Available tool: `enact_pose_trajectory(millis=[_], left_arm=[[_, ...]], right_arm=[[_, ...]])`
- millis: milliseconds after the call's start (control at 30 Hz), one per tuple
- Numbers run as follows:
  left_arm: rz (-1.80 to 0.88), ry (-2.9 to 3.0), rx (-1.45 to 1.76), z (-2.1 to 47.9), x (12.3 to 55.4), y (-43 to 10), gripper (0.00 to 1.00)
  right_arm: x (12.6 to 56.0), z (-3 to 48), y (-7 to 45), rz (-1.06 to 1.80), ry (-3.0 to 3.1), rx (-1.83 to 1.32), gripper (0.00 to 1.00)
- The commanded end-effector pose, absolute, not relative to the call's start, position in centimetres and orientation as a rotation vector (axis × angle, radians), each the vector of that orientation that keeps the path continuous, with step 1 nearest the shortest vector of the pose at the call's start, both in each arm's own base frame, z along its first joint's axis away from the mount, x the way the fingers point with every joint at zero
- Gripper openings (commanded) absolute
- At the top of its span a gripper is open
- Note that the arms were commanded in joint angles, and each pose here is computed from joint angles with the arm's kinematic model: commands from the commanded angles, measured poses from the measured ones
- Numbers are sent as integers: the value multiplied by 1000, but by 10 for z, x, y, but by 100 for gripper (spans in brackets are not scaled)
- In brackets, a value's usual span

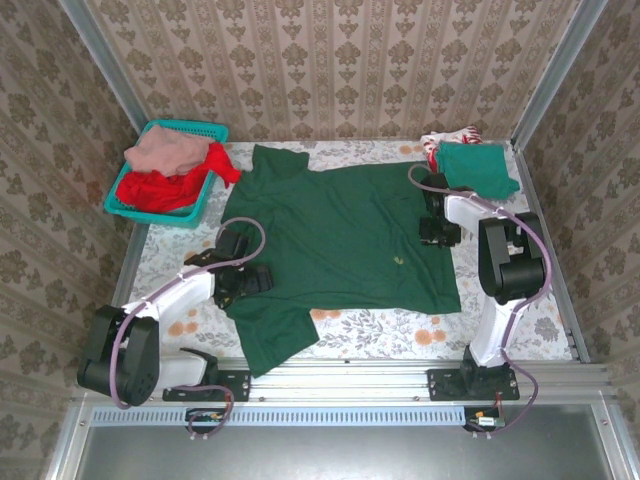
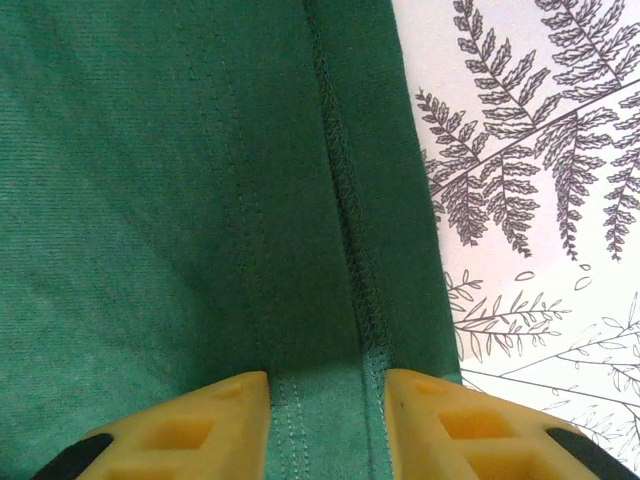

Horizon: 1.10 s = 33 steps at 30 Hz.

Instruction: Fold and stack the t-shirts

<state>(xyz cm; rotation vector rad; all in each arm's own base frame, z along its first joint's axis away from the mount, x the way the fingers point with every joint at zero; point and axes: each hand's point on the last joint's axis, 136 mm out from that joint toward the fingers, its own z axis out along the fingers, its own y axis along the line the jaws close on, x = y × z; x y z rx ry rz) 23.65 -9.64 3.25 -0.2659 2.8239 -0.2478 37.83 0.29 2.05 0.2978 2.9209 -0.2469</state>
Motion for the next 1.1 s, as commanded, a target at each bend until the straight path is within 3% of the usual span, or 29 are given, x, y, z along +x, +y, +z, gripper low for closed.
enact_pose_trajectory(millis=[0, 300, 567, 900, 1067], left_arm=[[-230, 2843, -252, 31, 229, -91, 100], [-225, 2845, -259, 30, 230, -89, 100], [-222, 2850, -267, 29, 231, -87, 100], [-207, 2873, -273, 23, 228, -84, 100], [-325, 2755, -162, 54, 228, -114, 100]], right_arm=[[379, 17, 1, -265, 2956, 269, 37], [381, 27, 2, -255, 2930, 265, 14], [384, 62, -2, -277, 2871, 239, 0], [403, 91, -14, -409, 2857, 75, 0], [410, 90, -5, -313, 2863, 90, 0]])
